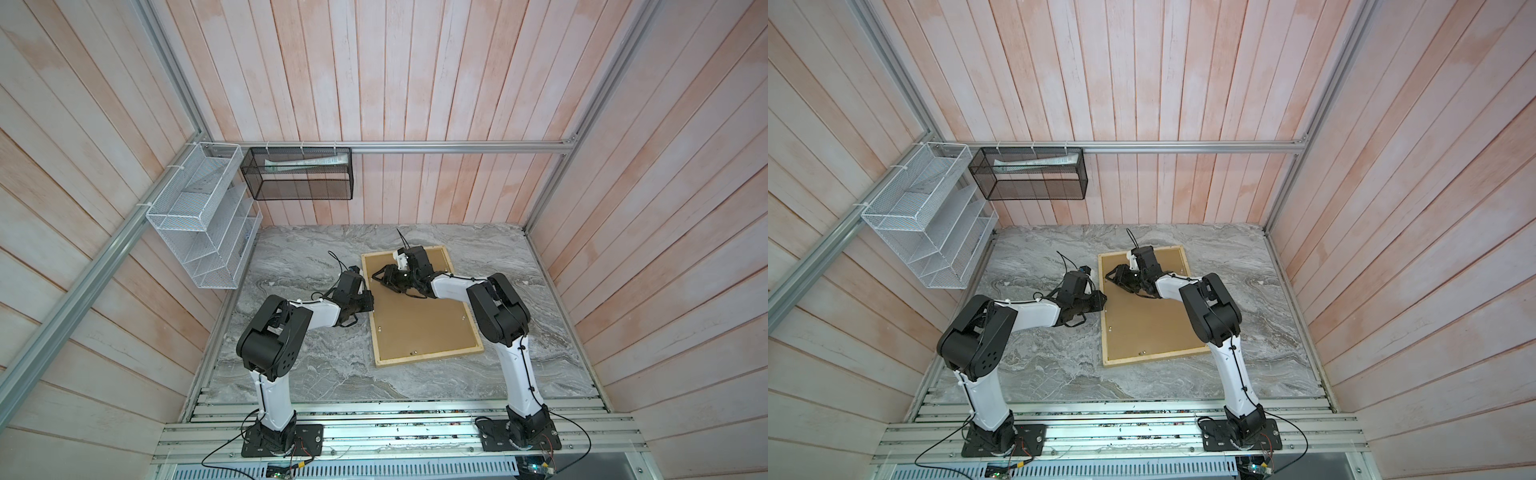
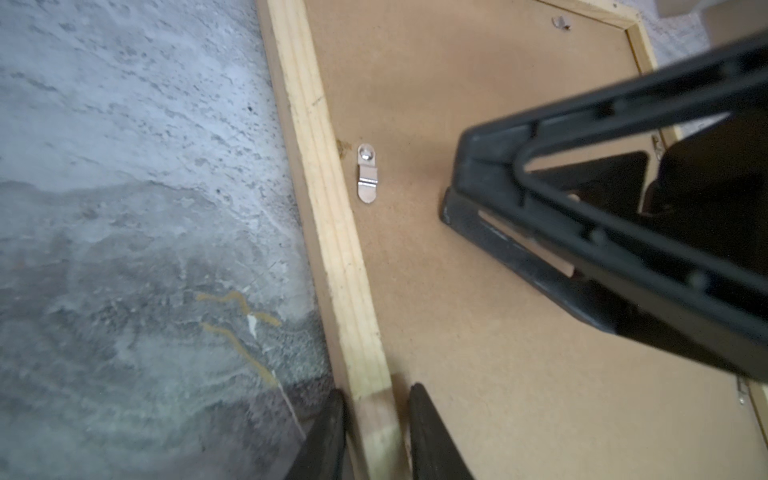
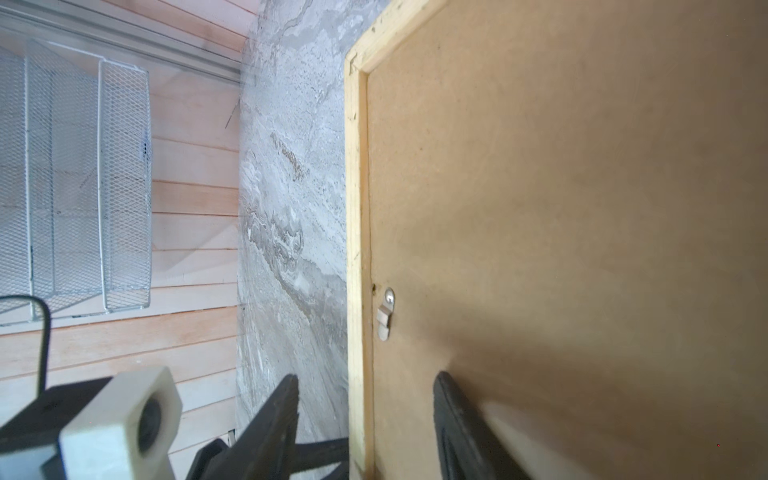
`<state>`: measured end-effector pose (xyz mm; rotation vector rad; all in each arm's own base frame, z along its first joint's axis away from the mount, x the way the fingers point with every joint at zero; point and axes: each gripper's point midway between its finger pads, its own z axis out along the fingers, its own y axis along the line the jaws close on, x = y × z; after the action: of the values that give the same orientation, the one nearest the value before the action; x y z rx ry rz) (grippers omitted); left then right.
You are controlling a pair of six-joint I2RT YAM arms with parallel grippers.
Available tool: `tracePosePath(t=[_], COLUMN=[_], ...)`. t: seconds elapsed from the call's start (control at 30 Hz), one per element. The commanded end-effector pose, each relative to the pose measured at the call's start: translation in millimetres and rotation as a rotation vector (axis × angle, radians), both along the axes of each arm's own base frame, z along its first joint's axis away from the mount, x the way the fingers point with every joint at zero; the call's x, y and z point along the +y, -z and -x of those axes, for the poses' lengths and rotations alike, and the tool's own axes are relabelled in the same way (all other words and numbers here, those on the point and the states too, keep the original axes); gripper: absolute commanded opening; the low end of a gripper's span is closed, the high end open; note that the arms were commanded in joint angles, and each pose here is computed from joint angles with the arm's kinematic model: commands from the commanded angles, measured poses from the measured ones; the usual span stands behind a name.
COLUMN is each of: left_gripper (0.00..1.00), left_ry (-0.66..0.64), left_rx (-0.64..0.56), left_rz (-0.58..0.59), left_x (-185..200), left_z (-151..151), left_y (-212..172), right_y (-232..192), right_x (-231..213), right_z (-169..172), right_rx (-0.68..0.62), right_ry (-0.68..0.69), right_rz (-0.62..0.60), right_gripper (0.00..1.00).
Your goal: Put the photo into the frame
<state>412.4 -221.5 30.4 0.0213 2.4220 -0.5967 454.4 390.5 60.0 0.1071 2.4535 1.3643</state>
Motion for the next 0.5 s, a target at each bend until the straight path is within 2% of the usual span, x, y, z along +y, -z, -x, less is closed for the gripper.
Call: tracePosePath(t=[0.0,0.47], left_gripper=[0.28,0.27], left_ry=[0.020,0.054], left_rx=[0.065,0.046], left_rz=[-0.011,0.030], left_x=[3,-4], left_z=[17,20], left_y=[26,21], right_y=[14,22], right_x=[8,21], right_z=[-2,-2], right_rx=[0.057,0.129], right_ry=[0.030,0.053], right_rz=[-0.004,-0.056], right_gripper=[0.54,0.54])
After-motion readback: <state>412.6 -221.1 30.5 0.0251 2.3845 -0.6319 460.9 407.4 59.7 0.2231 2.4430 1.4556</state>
